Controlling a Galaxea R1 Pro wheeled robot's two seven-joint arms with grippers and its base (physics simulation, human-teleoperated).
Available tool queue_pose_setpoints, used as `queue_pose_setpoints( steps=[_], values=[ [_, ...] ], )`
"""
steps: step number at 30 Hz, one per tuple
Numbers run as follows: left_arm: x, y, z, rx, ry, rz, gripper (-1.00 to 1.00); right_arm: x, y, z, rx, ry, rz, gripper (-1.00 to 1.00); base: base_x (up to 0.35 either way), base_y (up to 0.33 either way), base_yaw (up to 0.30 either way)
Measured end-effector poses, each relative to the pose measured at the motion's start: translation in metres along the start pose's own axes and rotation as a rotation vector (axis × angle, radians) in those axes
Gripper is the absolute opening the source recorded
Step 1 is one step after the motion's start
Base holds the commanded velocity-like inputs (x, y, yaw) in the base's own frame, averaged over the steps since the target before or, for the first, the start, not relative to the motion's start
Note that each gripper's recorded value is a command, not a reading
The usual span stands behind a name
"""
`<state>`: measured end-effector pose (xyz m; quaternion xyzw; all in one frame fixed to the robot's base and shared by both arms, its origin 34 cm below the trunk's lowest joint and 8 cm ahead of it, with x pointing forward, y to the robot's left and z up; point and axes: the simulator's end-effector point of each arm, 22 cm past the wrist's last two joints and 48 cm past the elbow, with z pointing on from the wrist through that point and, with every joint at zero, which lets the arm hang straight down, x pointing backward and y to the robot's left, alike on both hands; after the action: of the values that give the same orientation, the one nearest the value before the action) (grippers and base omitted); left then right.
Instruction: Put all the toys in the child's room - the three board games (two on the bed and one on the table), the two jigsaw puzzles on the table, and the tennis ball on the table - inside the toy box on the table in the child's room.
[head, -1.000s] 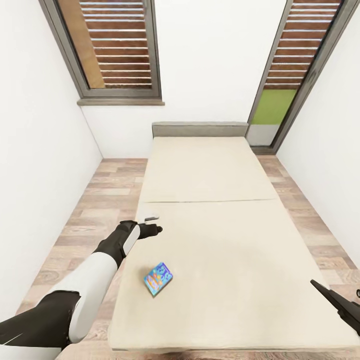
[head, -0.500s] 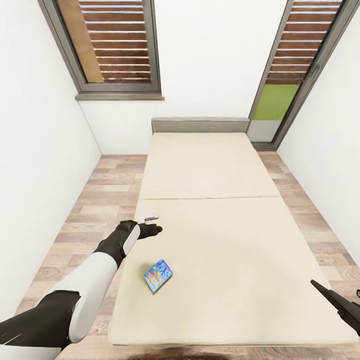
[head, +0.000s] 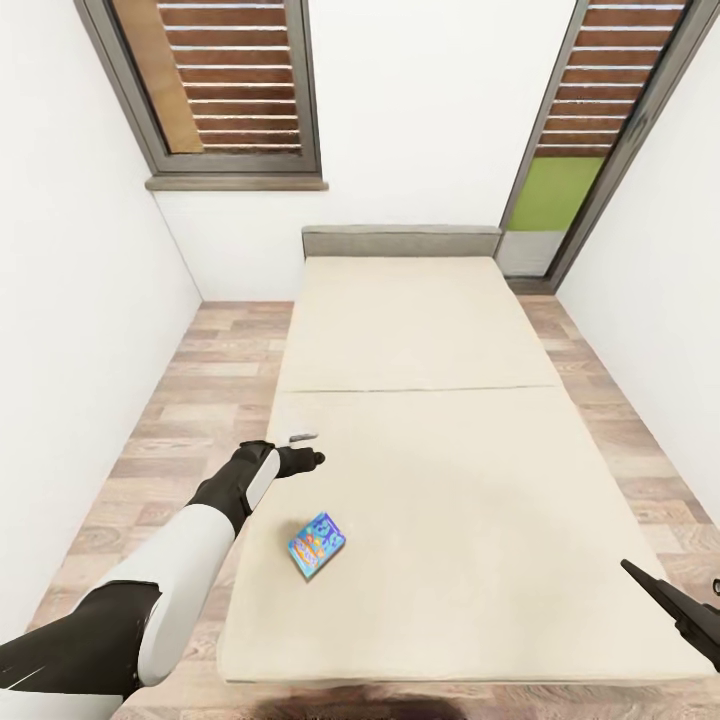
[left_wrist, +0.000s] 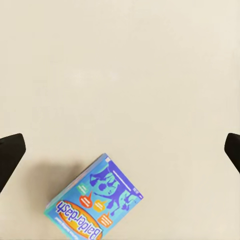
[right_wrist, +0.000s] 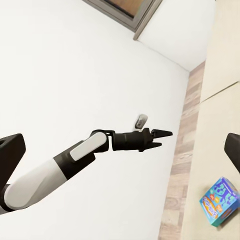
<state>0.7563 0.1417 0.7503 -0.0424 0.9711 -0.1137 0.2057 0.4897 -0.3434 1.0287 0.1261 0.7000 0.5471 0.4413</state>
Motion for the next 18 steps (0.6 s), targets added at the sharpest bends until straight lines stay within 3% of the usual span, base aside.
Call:
queue_pose_setpoints(
  steps=[18],
  values=[
    [0.005, 0.005, 0.014, -0.004, -0.014, -0.006, 1.0, 0.005, -0.011, 0.0, 0.023, 0.012, 0.019, 1.0, 0.0, 0.0, 0.0]
  ],
)
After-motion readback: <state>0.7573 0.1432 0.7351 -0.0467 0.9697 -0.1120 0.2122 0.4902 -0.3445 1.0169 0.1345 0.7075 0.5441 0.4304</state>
